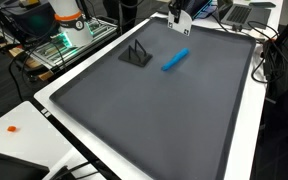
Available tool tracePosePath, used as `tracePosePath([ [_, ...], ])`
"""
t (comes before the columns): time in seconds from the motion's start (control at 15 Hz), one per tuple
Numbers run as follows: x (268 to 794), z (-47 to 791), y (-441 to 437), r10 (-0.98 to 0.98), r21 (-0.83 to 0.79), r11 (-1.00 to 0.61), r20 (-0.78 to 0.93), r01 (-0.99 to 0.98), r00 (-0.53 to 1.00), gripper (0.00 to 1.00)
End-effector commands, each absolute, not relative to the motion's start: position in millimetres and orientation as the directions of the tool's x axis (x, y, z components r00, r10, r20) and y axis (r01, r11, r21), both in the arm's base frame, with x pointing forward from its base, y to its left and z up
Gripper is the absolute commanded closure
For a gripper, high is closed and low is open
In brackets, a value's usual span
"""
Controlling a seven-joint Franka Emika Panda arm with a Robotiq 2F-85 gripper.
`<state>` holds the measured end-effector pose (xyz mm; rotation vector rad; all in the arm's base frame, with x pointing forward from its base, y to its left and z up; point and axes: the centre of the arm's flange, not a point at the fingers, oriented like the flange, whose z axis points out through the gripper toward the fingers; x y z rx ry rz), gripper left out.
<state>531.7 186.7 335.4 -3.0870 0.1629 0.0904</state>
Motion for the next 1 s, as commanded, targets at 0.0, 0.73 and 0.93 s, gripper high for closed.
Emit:
tracePosePath([
  [0.0, 547, 320, 198, -0.005, -0.041, -0.999, -0.069, -0.008, 0.998, 0.99],
  [0.73, 590, 282, 206, 0.097, 0.023, -0.995, -0.049, 0.098, 0.994, 0.99],
  [0.93, 595, 271, 207, 0.109, 0.036, -0.993, -0.046, 0.111, 0.993, 0.99],
])
